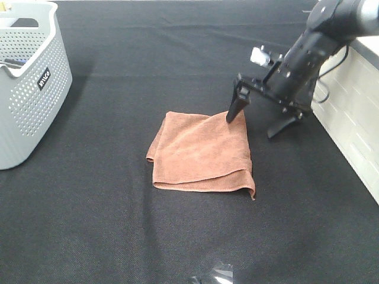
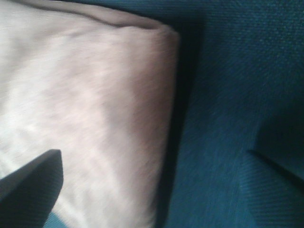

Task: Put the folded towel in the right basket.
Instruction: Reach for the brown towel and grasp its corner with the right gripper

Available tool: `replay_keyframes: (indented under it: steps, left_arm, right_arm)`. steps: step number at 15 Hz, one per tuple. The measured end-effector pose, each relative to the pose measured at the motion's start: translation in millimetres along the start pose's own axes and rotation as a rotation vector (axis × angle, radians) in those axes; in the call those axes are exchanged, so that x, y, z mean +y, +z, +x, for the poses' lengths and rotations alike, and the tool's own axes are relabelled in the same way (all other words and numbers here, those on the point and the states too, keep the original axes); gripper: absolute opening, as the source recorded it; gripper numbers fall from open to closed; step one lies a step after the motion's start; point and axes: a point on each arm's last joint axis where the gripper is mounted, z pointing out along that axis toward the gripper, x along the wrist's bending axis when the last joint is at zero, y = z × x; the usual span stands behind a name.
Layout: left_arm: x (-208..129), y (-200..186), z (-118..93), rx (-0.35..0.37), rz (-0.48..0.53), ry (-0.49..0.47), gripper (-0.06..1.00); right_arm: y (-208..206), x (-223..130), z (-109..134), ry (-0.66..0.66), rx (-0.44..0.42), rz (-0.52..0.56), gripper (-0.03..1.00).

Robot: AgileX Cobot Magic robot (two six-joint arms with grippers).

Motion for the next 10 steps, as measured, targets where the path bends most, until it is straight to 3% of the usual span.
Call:
replay_keyframes:
  steps: [8,10]
  left_arm:
    - [0.1,0.0,-0.1,-0.001,-0.001,-0.001,0.99]
    - [0.1,0.0,-0.1,-0.001,-0.001,-0.001,0.99]
  right_arm:
    - [14.5,0.6,-6.7,0.017,0.001,0.023,0.96]
    - [22.7,-0.9,1.5,-0.008,-0.004,0.037,0.96]
